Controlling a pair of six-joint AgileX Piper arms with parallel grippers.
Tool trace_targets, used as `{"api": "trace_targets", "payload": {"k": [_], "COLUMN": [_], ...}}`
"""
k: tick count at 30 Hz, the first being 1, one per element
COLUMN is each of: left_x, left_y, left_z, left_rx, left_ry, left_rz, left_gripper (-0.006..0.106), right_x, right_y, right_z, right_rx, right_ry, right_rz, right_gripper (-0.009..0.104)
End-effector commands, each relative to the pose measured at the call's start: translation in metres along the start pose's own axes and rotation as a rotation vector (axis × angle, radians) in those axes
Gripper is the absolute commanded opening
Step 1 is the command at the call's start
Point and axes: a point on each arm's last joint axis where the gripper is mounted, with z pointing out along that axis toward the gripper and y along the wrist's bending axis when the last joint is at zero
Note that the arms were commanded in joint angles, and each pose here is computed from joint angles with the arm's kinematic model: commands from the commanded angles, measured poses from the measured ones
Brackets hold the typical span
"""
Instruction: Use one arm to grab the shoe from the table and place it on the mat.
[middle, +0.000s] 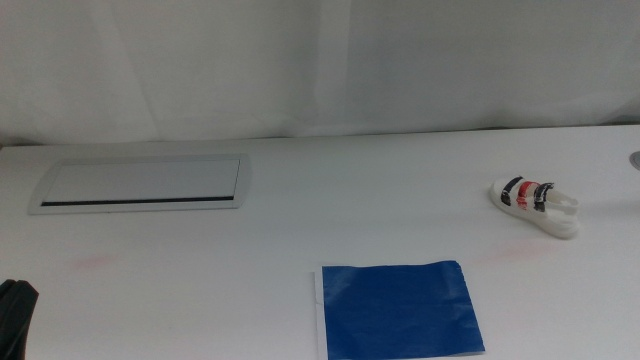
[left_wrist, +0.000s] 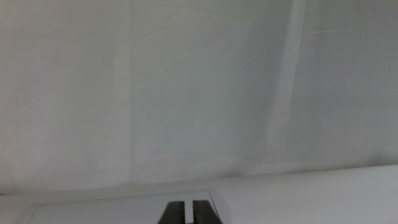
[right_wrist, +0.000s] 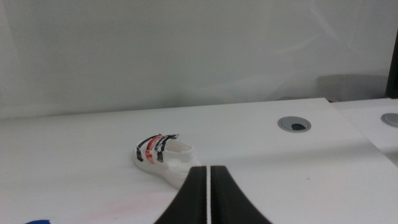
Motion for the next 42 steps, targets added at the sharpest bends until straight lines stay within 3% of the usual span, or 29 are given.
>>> {"api": "trace_targets", "payload": {"k": [1,4,5,9,18,23,28,35,42], "left_x": [0.011,0.011,0.011,0.011,0.011,0.011,0.011,0.011,0.011], "left_y": [0.001,0.001,0.001,0.001,0.001,0.001,0.001,0.001,0.001], "left_z": [0.0,0.0,0.0,0.0,0.0,0.0,0.0,0.0,0.0], "left_rx": [-0.001,-0.001,-0.001,-0.001,-0.001,-0.001,-0.001,-0.001,-0.001], "left_ry": [0.019,0.019,0.019,0.019,0.019,0.019,0.019,0.019,0.019], "left_rz": [-0.01,-0.01,-0.01,-0.01,-0.01,-0.01,-0.01,-0.01,-0.01], "left_gripper": [-0.003,-0.003,-0.003,-0.003,-0.003,-0.003,-0.003,-0.003,-0.003], "right_x": [0.001,-0.002,-0.004,-0.006,-0.008,-0.033,-0.079,-0.133,-0.176], "right_y": [0.0,-0.001,-0.001,-0.001,-0.001,0.001,0.005,0.01,0.013], "right_z": [0.0,0.0,0.0,0.0,0.0,-0.003,-0.005,0.025,0.094], "right_rx": [0.006,0.007,0.008,0.01,0.007,-0.016,-0.049,-0.084,-0.185], "right_ry": [-0.001,-0.04,-0.057,-0.082,-0.074,-0.07,0.007,0.272,0.501], "right_rz": [-0.01,-0.008,-0.005,0.058,0.18,0.215,0.151,0.128,-0.134], "right_gripper": [-0.002,0.015,0.028,0.104,0.103,0.102,0.101,0.101,0.101]}}
